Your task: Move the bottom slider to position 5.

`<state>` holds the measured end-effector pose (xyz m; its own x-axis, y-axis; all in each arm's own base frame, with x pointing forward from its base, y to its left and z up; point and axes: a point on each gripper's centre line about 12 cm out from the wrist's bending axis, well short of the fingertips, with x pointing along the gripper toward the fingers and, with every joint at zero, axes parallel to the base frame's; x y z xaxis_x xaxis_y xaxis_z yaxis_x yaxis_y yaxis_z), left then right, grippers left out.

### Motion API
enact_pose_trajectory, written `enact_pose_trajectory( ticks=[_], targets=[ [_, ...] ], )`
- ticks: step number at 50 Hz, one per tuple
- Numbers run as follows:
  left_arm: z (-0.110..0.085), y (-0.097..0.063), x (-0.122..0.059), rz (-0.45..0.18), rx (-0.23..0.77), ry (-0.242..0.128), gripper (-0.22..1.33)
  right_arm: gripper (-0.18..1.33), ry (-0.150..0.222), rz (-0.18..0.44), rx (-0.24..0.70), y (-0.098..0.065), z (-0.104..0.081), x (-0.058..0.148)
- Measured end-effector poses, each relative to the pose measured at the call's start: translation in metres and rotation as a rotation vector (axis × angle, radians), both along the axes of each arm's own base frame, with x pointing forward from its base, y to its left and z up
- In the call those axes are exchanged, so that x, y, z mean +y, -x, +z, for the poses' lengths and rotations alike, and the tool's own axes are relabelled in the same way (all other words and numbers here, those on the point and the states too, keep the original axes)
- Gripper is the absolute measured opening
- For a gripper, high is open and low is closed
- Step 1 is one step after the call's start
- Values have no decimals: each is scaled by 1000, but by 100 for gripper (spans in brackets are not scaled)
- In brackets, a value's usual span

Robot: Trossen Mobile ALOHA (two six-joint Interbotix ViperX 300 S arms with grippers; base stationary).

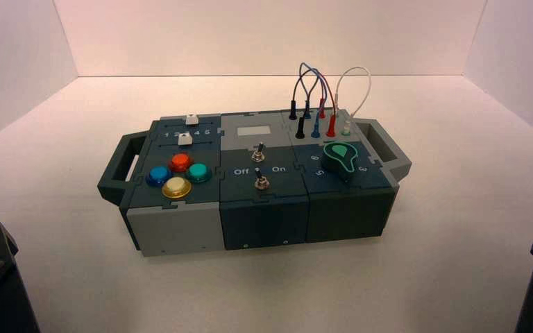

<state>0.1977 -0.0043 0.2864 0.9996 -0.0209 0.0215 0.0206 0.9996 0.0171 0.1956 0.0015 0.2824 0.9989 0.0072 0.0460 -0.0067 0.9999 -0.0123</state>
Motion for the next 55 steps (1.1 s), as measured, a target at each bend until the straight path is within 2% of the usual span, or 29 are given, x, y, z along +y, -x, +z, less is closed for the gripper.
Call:
enact_pose_trajectory(
  ticks=[22, 34, 42, 45, 46, 49, 50, 52, 55],
  targets=[
    [0, 0, 0, 0, 3, -3, -15, -14, 2, 1, 9, 0, -1, 0],
    [-14, -6, 0, -1, 109, -13, -15, -14, 6, 16, 90, -4, -12, 3],
    [-15, -7, 0, -1, 135, -14, -15, -14, 8, 16, 118, -5, -15, 3],
    [-15, -8, 0, -2, 168, -14, -15, -14, 9, 21, 159, -6, -17, 4],
    [-16, -8, 0, -3, 216, -15, -15, -14, 13, 36, 202, -8, -17, 7],
    [-17, -8, -1, -4, 277, -15, -15, -14, 23, 80, 300, -10, -22, 17],
    [-18, -8, -1, -4, 296, -15, -15, -14, 23, 80, 300, -10, -22, 17],
    [-22, -7, -2, -11, 351, -18, -15, -14, 40, 138, 377, -13, -28, 29],
    [-25, -5, -5, -27, 406, -22, -15, -14, 55, 177, 441, -14, -33, 38]
  ],
)
